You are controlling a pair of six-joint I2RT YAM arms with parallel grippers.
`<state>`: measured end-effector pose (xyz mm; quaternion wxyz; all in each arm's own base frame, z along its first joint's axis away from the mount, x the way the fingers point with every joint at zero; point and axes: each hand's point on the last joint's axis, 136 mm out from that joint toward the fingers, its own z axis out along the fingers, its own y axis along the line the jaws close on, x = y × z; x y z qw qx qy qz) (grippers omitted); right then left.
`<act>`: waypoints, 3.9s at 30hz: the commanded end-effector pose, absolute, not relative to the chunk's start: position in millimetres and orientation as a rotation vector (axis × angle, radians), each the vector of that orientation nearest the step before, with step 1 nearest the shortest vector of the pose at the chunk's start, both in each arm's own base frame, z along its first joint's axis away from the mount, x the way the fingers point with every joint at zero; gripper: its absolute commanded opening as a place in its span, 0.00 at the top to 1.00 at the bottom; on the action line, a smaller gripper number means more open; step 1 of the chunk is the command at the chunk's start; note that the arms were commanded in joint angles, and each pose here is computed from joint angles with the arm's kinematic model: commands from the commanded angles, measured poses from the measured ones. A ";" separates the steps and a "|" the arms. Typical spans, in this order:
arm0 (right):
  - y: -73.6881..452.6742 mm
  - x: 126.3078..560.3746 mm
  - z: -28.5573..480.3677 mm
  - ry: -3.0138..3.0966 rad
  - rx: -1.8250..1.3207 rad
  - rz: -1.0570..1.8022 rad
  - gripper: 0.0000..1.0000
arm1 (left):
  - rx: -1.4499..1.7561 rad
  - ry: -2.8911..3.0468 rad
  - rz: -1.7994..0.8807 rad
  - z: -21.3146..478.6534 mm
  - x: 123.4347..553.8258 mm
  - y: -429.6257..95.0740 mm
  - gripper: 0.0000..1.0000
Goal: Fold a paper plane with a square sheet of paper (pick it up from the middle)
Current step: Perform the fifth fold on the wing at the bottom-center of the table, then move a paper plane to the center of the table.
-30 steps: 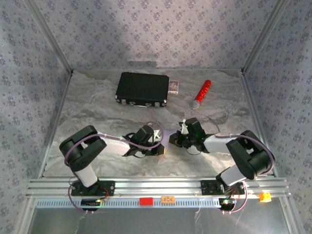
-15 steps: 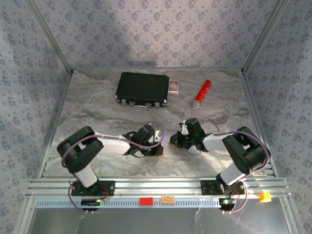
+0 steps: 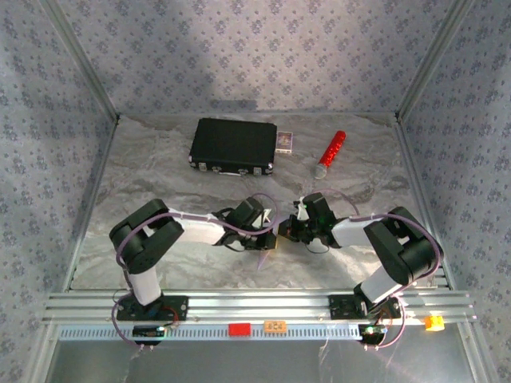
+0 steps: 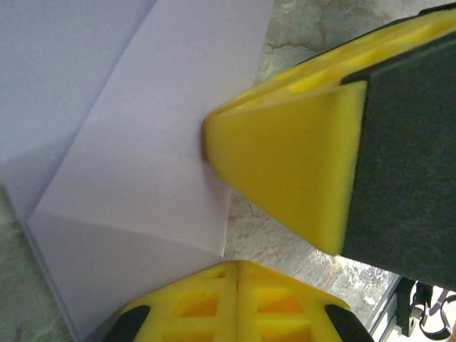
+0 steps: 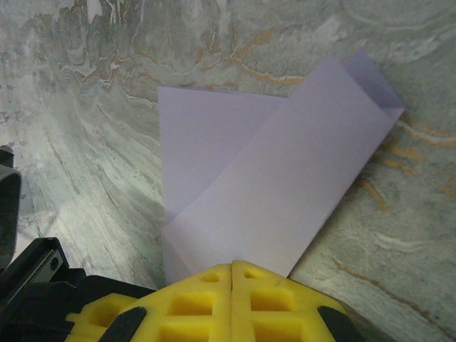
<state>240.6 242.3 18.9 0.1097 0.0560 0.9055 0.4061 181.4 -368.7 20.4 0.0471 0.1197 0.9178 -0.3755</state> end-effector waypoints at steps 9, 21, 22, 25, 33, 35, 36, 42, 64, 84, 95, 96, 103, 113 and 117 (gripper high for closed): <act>218.6 237.4 -15.8 2.762 0.228 0.992 0.98 | 0.452 2.921 -1.001 -2.7 142.9 -340.5 0.93; 218.6 239.7 -15.4 2.767 0.233 0.983 0.98 | 0.546 2.955 -0.890 -2.6 114.9 -316.4 0.89; 218.8 240.7 -15.1 2.766 0.234 0.984 0.98 | 0.550 2.959 -0.888 -2.7 112.8 -314.4 0.88; 220.3 240.9 -13.8 2.762 0.226 0.989 0.98 | 0.563 2.952 -0.902 0.6 107.6 -310.8 0.87; 237.1 249.0 11.0 2.685 0.153 1.103 0.97 | 0.488 2.726 -1.017 54.5 130.9 -317.2 0.85; 239.8 253.1 23.9 2.661 0.139 1.113 0.95 | 0.434 2.689 -1.023 65.9 143.7 -312.1 0.84; 239.4 255.5 29.8 2.652 0.136 1.103 0.95 | 0.413 2.678 -1.025 69.2 149.2 -309.6 0.83; 229.1 256.0 44.9 2.667 0.169 1.000 0.91 | 0.279 2.650 -1.043 80.5 179.7 -291.5 0.81; 203.6 201.9 75.1 2.572 0.323 0.983 0.79 | -0.115 2.669 -1.155 66.1 219.8 -283.3 0.73; 245.8 204.3 59.9 2.665 0.213 1.079 0.79 | 0.021 2.800 -1.239 42.3 188.3 -312.2 0.73; 251.5 192.9 47.6 2.714 0.197 1.074 0.80 | 0.085 2.832 -1.280 36.9 182.7 -325.7 0.74; 250.9 192.4 46.8 2.716 0.199 1.074 0.80 | 0.083 2.841 -1.268 34.9 182.5 -324.8 0.74; 250.3 186.2 41.9 2.735 0.192 1.071 0.80 | 0.104 2.876 -1.218 27.6 179.5 -322.5 0.76; 252.4 178.7 34.1 2.770 0.170 1.080 0.81 | 0.140 2.919 -1.209 20.5 174.9 -330.0 0.76; 251.7 175.1 29.7 2.790 0.163 1.076 0.83 | 0.150 2.925 -1.198 20.1 174.3 -331.0 0.78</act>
